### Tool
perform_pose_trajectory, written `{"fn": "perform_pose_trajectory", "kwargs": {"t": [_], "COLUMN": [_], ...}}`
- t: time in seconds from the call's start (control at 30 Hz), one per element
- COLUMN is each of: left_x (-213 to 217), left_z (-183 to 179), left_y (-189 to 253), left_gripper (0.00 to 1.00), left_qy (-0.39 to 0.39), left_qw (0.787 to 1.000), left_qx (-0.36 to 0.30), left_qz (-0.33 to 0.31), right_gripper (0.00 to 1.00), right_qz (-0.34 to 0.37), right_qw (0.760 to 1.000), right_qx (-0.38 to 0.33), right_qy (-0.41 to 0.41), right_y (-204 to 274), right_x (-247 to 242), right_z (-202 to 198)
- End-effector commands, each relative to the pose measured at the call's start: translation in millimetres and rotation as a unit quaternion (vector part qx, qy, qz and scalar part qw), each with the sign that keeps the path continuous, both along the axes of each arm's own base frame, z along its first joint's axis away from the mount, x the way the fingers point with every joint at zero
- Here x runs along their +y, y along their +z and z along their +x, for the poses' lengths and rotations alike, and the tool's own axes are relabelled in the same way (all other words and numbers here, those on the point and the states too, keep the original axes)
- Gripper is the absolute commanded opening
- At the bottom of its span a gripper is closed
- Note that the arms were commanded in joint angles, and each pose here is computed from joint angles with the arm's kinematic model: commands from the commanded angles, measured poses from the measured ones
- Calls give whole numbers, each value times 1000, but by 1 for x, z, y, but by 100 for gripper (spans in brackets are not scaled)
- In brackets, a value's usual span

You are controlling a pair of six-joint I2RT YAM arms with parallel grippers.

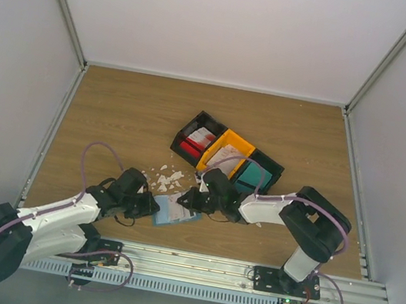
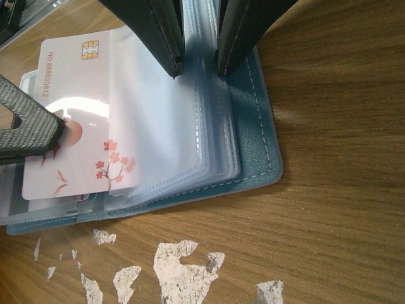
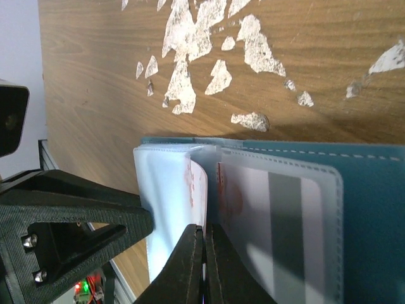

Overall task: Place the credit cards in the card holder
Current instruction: Insert the credit card into the card holder.

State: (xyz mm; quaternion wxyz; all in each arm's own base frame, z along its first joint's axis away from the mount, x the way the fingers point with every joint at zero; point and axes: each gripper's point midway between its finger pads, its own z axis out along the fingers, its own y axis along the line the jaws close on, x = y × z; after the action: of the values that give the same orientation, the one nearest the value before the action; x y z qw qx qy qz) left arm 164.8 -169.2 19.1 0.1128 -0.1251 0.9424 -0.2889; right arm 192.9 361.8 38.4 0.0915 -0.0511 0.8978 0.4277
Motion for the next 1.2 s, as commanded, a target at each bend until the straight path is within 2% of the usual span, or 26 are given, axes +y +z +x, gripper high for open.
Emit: {"fn": "perform_pose_trajectory", "kwargs": {"t": [0.0,0.33,0.5,0.73,0.87,1.03,1.17], "left_x": [13,4,-3,-17,-20,-15,-14], "left_z": [-16,-18,-17,-14,-18,-20,-23], "left_y": [-23,-19,-15,2,6,4,-2], "left_gripper": [19,20,23,32,37,36,27], "left_qy": [3,-17,-28,-61,-80,-78,-77], "left_qw": [999,1000,999,997,996,996,996], "left_qx": [23,26,22,5,10,15,24], "left_qz": [25,7,-8,-39,-40,-27,-27], "right_gripper": [1,5,13,39,45,42,26], "right_qz": [-41,-19,-28,-78,-103,-121,-124], "right_qw": [998,999,999,996,993,991,990], "right_qx": [41,30,14,-30,-47,-50,-49], "right_qy": [39,14,7,-11,-8,23,51], "right_y": [-33,-32,-27,-9,0,-6,-11], "right_x": [-13,-5,-7,-26,-35,-31,-17], "right_z": [-27,-17,-11,-2,-1,-13,-21]}}
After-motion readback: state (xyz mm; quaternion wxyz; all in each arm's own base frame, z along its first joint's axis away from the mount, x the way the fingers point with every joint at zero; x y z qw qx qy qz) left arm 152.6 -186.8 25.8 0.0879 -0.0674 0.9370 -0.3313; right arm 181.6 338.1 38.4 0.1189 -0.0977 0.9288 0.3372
